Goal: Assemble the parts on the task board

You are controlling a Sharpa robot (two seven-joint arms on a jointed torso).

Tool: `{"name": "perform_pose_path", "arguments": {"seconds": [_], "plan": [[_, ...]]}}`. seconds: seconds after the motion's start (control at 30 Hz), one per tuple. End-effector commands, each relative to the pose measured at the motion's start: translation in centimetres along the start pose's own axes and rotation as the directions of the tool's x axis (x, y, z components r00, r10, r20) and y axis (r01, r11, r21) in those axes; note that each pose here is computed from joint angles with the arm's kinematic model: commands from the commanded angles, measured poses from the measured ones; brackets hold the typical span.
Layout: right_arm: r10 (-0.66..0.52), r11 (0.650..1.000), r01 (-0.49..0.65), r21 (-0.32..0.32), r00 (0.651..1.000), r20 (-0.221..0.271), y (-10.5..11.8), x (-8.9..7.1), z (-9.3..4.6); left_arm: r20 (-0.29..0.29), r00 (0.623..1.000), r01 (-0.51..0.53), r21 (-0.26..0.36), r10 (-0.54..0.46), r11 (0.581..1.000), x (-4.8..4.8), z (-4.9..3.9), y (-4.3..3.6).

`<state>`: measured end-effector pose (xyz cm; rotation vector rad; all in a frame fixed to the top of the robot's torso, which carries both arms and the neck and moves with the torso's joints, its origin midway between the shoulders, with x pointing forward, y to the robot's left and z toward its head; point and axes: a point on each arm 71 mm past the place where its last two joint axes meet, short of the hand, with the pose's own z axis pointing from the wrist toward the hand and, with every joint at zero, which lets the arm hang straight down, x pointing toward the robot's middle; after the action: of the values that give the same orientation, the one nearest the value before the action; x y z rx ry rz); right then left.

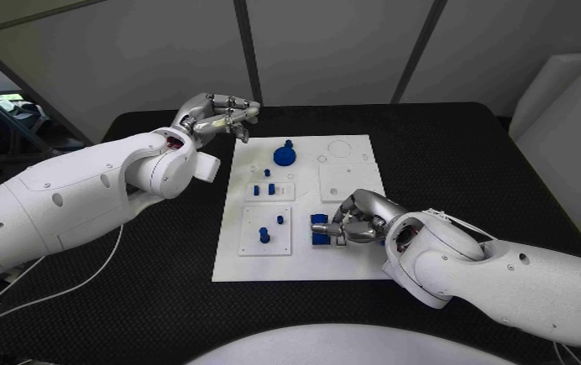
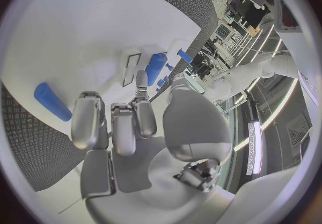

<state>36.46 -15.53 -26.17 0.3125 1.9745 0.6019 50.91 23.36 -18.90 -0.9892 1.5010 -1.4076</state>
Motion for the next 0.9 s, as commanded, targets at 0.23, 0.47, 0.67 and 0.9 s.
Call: {"name": "perform_pose_path", "arguments": {"seconds": [0.23,0.47,0.67,0.9], "plan": [[-0.004,1.000,0.005,-0.018,1.000,0.015,0.2,-0.2,0.0,-0.006,1.000,0.004,0.006,-0.004,1.000,0.05,0.02,-0.12],[0.019,0.998,-0.016,-0.061,0.998,0.057,0.3,-0.7,-0.5,-0.005,1.000,0.004,0.006,-0.004,1.000,0.03,0.03,-0.11],[0.052,0.995,-0.044,-0.093,0.995,0.084,-0.7,-2.1,-1.9,-0.002,1.000,0.002,0.007,-0.002,1.000,-0.11,-0.02,-0.10],[0.032,0.999,-0.029,-0.038,0.996,0.088,-3.5,-4.9,-3.6,0.006,1.000,0.000,0.007,0.000,1.000,-0.34,-0.13,-0.04]]}}
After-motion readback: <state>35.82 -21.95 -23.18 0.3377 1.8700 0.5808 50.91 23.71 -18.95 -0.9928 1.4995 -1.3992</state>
